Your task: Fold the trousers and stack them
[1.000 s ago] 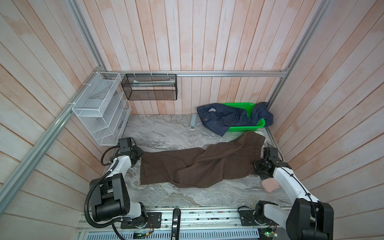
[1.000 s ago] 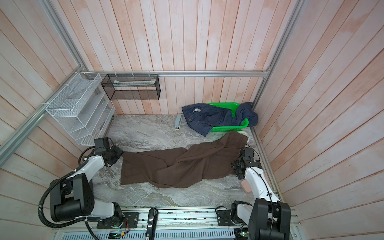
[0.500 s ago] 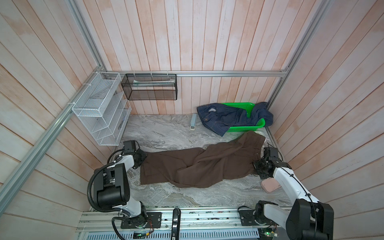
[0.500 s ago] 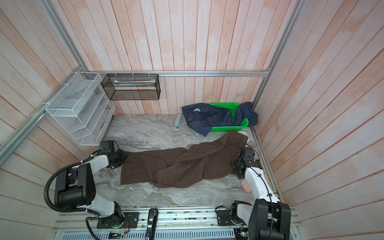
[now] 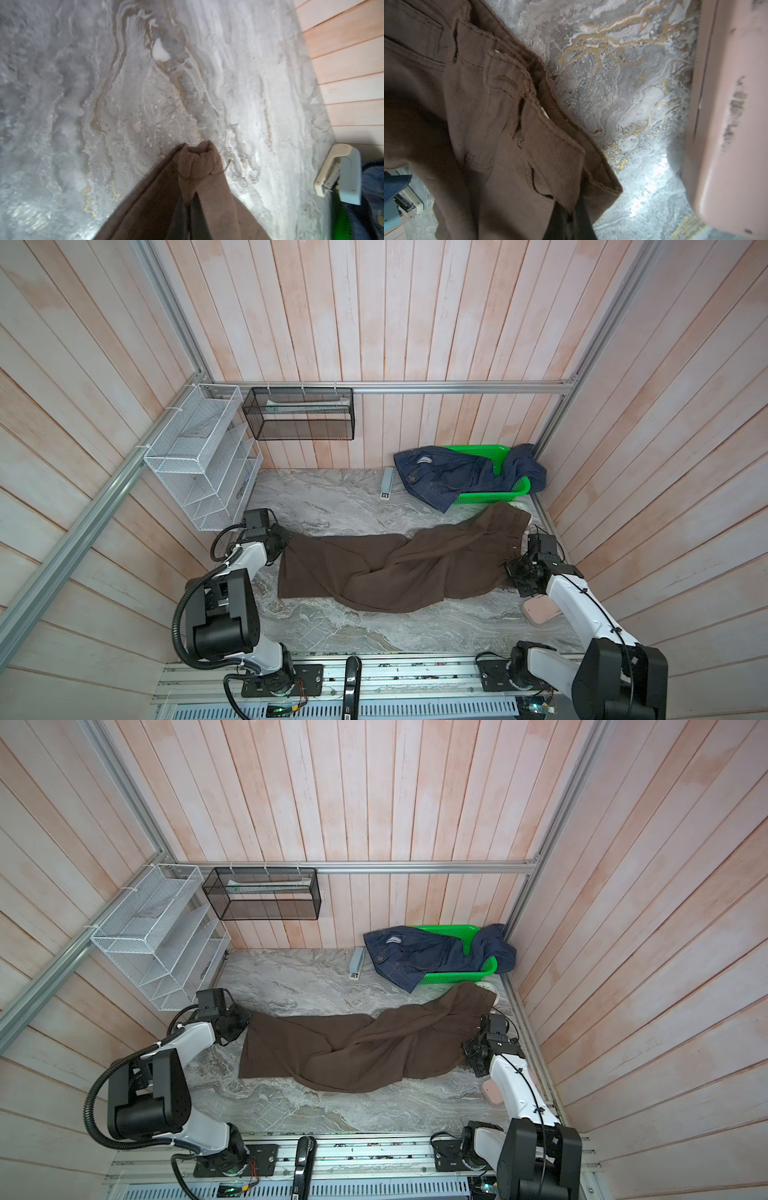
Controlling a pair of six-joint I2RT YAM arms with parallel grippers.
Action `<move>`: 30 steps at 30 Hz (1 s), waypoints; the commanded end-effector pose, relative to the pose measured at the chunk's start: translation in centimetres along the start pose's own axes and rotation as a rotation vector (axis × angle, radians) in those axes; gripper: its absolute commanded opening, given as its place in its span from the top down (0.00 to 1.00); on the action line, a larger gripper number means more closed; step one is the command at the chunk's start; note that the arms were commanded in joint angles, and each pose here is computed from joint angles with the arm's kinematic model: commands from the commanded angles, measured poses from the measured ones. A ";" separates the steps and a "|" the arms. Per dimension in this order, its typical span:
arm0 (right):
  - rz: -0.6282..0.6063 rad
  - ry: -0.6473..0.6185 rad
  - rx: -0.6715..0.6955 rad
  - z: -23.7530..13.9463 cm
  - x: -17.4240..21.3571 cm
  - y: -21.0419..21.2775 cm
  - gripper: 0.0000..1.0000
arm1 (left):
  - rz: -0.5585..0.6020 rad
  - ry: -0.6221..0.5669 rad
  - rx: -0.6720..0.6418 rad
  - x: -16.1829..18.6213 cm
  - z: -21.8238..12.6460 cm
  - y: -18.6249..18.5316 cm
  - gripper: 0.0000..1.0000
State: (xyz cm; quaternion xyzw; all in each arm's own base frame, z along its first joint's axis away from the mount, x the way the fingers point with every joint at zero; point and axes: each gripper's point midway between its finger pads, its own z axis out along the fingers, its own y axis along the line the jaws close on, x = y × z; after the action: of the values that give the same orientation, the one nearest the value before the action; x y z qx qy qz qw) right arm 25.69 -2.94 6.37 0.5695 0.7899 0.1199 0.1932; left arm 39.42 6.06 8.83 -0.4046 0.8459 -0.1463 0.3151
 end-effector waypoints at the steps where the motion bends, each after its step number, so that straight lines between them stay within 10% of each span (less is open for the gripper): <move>1: 0.009 -0.017 -0.049 -0.8 -0.7 1.7 1.00 | 0.050 -0.089 0.042 -2.5 -3.1 -3.1 1.00; 30: -0.062 -0.144 -0.324 -11.4 -7.8 14.4 1.00 | 0.162 -0.501 0.153 -21.5 -17.5 -15.7 1.00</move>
State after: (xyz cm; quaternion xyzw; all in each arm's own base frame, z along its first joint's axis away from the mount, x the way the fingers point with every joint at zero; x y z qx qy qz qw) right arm 35.63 -4.33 22.34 0.5202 0.7583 0.2083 0.3331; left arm 48.64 9.11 34.69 -0.3252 0.7926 -0.1130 0.5033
